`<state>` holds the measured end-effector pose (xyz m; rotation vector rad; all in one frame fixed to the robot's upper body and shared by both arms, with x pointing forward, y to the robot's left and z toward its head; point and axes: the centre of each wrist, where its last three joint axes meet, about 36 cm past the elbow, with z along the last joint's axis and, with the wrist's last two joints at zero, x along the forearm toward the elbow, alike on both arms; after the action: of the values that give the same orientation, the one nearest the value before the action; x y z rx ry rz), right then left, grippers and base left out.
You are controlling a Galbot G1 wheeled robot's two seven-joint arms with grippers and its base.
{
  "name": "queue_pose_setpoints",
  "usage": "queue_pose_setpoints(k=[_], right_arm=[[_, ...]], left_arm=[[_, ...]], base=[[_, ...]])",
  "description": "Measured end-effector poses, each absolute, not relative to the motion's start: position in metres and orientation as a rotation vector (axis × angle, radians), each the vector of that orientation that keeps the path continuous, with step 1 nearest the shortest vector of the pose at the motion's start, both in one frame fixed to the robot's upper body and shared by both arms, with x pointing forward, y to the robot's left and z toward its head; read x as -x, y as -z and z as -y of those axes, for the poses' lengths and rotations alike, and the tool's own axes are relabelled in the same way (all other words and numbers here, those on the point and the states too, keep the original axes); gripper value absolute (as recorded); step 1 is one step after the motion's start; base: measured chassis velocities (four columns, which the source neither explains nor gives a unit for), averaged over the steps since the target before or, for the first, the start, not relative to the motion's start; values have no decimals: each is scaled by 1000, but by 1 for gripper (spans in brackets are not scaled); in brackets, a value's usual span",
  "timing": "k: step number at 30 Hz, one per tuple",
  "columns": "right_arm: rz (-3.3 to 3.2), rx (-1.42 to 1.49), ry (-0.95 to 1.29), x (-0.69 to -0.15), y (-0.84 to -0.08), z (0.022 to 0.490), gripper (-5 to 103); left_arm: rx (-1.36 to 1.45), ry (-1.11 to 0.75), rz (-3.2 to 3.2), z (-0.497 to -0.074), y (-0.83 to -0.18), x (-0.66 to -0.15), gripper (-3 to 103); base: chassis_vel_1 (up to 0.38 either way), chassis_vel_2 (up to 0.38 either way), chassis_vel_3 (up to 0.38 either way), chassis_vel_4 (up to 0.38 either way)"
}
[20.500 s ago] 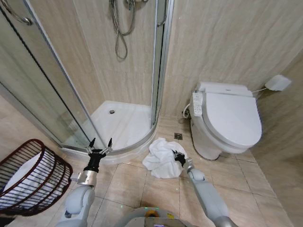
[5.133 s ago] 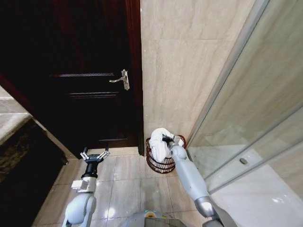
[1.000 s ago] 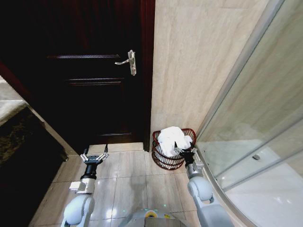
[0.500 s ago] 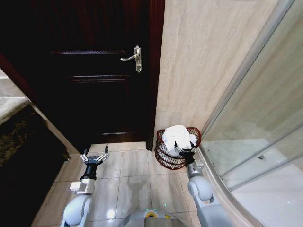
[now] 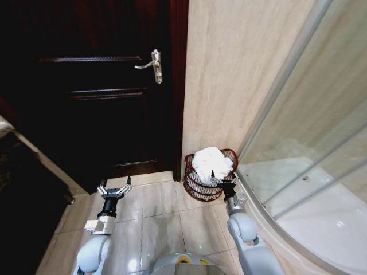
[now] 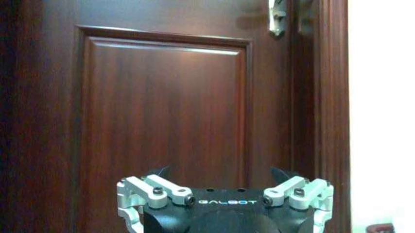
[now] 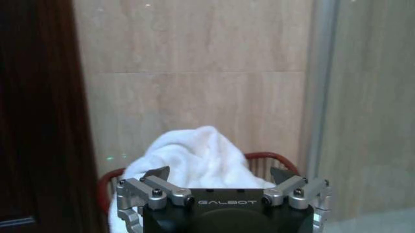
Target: Discard the used towel into the hamper.
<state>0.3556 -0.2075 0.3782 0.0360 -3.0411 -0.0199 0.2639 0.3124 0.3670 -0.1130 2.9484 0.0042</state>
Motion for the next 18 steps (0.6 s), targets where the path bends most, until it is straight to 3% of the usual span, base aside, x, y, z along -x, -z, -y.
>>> queue_pose_setpoints(k=[18], right_arm=[[3043, -37, 44, -363, -377, 214, 100]], left_arm=[[125, 5, -2937, -314, -365, -265, 100]], base=[[-20, 15, 7, -30]])
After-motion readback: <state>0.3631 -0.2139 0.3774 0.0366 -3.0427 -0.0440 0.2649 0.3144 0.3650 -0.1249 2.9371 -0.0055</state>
